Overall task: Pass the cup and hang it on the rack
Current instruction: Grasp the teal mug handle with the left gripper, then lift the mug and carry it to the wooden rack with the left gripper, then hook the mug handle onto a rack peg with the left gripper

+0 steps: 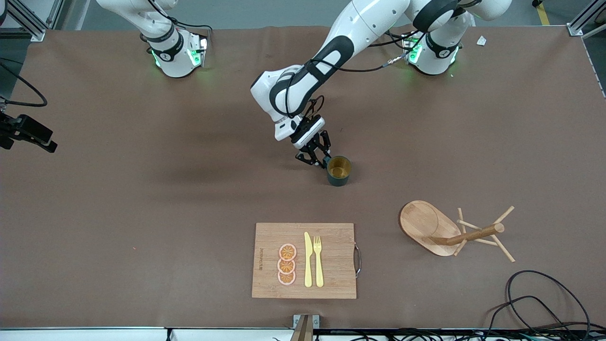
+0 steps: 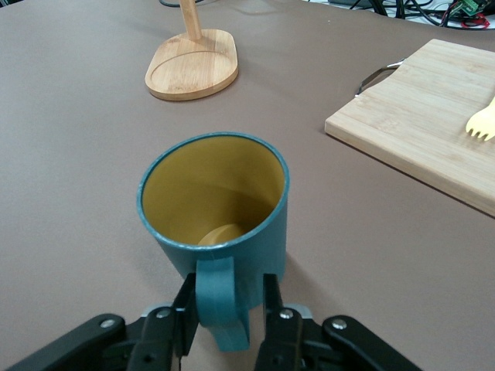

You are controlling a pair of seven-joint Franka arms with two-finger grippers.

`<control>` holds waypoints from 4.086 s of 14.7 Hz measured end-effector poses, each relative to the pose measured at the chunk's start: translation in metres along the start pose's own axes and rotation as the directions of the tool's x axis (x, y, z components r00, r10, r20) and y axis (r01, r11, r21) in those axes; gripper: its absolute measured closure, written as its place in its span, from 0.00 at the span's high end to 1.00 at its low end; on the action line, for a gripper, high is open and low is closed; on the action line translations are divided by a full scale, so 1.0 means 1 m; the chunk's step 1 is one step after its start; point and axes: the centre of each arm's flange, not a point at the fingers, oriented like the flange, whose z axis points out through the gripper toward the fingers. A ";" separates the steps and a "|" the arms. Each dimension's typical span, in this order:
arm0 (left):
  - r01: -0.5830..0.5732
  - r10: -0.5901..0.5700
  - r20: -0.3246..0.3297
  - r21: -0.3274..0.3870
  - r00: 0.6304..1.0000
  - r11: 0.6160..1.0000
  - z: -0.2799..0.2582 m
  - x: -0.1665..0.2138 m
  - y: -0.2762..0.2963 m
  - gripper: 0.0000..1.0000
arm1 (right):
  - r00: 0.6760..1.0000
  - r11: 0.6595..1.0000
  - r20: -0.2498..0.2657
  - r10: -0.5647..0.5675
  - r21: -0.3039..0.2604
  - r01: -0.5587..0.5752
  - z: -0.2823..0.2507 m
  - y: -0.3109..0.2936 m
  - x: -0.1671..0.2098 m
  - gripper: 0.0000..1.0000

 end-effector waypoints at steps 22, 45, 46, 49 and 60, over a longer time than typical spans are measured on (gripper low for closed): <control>0.216 -0.240 0.701 0.124 0.671 0.968 -0.061 0.381 -0.006 0.21 | 1.000 1.000 0.014 -0.001 -0.001 0.001 0.001 0.000 -0.001 1.00; 0.510 -0.154 0.986 0.163 -0.060 0.845 0.261 0.582 -0.140 0.21 | 0.999 0.999 0.002 -0.050 0.002 0.050 -0.004 -0.004 -0.002 1.00; 0.514 -0.150 0.987 0.160 -0.061 0.843 0.271 0.583 -0.146 0.21 | 0.999 0.999 0.002 -0.050 0.002 0.050 -0.004 -0.004 -0.002 1.00; 0.529 -0.126 0.990 0.142 -0.066 0.837 0.292 0.584 -0.157 0.21 | 0.999 0.999 0.002 -0.050 0.002 0.050 -0.005 -0.004 -0.002 1.00; 0.552 -0.079 0.989 0.135 -0.125 0.823 0.343 0.586 -0.194 0.21 | 0.999 0.999 0.002 -0.050 0.001 0.050 -0.005 -0.004 -0.002 1.00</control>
